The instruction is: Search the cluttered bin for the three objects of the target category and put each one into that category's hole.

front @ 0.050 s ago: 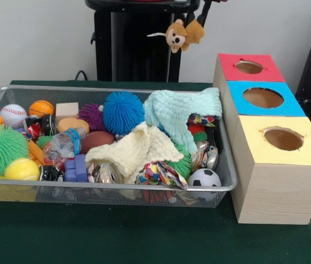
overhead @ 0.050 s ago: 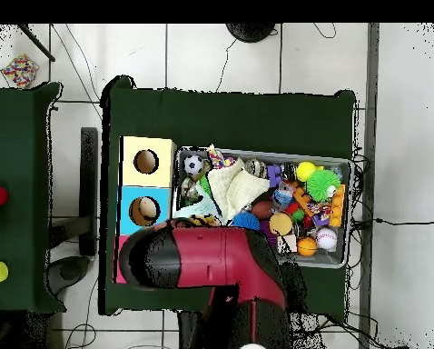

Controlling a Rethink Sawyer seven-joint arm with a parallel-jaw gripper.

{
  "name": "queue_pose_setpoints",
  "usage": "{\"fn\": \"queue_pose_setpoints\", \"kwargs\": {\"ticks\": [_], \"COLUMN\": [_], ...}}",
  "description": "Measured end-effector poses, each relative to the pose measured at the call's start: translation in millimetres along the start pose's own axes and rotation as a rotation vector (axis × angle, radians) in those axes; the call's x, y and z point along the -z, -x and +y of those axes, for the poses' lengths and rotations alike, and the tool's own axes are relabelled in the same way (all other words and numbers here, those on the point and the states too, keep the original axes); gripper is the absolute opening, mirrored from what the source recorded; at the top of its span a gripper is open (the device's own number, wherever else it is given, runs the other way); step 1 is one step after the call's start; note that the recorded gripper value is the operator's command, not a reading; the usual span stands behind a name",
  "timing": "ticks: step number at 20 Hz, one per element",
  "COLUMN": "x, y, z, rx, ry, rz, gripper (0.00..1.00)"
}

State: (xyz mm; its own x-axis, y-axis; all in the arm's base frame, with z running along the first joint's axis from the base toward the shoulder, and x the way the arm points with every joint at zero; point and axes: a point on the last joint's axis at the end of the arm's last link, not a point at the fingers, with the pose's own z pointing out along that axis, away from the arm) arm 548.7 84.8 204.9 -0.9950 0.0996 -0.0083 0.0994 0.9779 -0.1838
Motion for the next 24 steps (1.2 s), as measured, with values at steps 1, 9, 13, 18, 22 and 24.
{"fn": "queue_pose_setpoints", "kwargs": {"ticks": [1, 9, 13, 18, 22, 24], "x": [-1, -11, -14, -11, -8, -6], "y": [-6.6, -52.5, -71.7, -98.2, -117.2, -122.8], "z": [3, 27, 38, 62, 80, 87], "rx": [-0.001, -0.057, -0.104, -0.164, -0.197, -0.209], "ry": [-0.002, -0.001, 0.004, 0.004, 0.003, 0.004], "rz": [0.005, -0.003, -0.004, 0.007, 0.018, 0.019], "gripper": [0.00, 0.00, 0.00, 0.00, 0.00, 0.00]}}
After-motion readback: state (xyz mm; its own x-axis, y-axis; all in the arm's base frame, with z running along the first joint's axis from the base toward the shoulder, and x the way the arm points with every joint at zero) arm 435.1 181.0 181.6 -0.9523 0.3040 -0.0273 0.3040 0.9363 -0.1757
